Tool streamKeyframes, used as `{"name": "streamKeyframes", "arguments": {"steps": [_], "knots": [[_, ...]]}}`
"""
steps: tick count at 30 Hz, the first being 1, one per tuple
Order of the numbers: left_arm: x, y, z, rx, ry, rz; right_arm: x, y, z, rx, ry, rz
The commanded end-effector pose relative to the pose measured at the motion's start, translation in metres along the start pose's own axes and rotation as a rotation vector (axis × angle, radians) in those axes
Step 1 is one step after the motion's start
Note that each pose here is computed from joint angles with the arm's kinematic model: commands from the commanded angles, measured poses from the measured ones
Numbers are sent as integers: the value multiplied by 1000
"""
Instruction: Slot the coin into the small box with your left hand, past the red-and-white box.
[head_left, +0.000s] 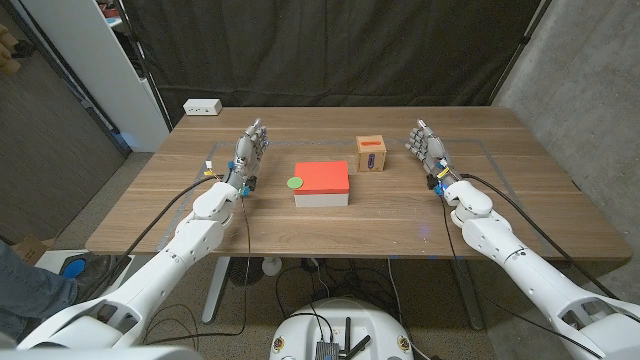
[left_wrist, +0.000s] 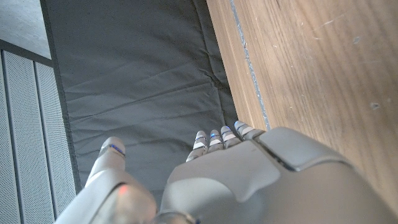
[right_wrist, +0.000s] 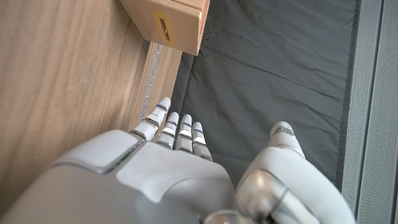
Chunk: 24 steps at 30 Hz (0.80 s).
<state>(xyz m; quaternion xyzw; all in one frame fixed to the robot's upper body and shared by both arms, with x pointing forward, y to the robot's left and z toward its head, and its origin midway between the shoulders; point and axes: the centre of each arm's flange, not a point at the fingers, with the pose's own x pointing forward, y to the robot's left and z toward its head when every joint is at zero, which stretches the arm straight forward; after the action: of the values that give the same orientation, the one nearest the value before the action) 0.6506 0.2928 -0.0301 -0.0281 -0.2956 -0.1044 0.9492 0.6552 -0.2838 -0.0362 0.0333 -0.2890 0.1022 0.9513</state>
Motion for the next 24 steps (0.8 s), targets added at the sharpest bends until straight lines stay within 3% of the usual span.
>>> {"name": "streamKeyframes", "arguments": {"steps": [1,11,24], "knots": [[-7,3,-4,-17,-8,1,-4,11,-5,21,-2,-5],[-14,8,-1,-8,-2,14,-8,17,2,-2,-8,0],[-18,12,5,41,87,31,-16,19,2,2,-20,-17]]}}
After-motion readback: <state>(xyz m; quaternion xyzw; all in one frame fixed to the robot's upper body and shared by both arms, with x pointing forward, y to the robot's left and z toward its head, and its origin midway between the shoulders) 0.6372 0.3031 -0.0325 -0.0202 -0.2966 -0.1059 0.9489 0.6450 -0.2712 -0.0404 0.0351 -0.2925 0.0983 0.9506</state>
